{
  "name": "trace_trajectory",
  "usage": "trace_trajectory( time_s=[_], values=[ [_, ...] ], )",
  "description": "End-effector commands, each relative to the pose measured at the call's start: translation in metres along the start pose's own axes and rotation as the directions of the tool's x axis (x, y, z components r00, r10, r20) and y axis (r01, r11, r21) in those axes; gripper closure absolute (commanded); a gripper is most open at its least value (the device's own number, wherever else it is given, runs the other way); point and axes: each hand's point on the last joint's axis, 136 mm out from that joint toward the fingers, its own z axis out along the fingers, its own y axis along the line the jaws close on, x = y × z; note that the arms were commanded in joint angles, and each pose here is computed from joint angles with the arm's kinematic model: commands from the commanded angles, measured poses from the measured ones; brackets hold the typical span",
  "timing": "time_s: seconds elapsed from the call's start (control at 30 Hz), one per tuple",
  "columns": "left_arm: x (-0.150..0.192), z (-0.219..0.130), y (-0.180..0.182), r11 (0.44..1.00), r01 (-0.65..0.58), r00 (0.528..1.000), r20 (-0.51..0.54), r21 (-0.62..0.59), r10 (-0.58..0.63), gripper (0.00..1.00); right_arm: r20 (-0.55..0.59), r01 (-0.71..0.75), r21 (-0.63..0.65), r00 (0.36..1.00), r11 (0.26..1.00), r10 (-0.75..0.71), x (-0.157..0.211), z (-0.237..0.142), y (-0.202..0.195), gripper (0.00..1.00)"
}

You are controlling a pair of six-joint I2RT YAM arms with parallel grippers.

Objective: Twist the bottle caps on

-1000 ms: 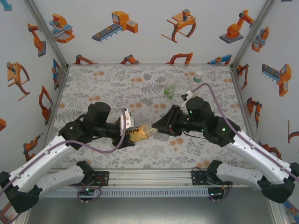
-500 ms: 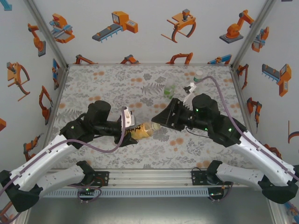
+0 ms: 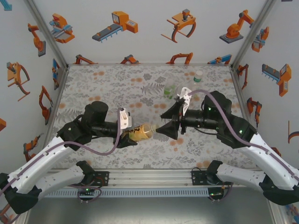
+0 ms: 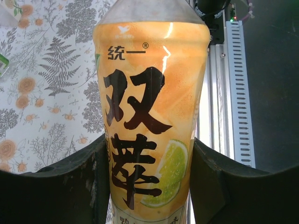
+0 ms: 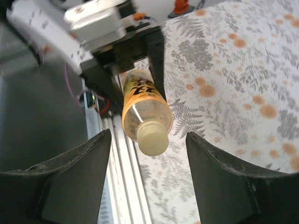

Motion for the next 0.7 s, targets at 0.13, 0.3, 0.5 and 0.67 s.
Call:
trace_trajectory(
  time_s=[0.13, 0.3, 0.5, 0.67],
  values=[
    [-0.020, -0.007, -0.012, 0.997, -0.056, 0.996, 0.069, 0.055, 0.052, 1.00, 0.025, 0.373, -0.239, 0.925, 0.896, -0.378, 0.007, -0.001, 0.038, 0.44],
    [-0.021, -0.008, -0.013, 0.997, -0.055, 0.996, 0.073, 0.059, 0.050, 1.00, 0.017, 0.375, -0.231, 0.924, 0.898, -0.382, 0.009, 0.005, 0.033, 0.50],
    [-0.023, -0.009, -0.015, 0.996, -0.054, 0.996, 0.080, 0.064, 0.048, 1.00, 0.003, 0.365, -0.224, 0.928, 0.904, -0.374, 0.015, 0.008, 0.030, 0.54],
    [-0.023, -0.010, -0.017, 0.996, -0.056, 0.995, 0.085, 0.066, 0.050, 1.00, -0.001, 0.353, -0.215, 0.932, 0.910, -0.362, 0.018, 0.010, 0.028, 0.55]
  ],
)
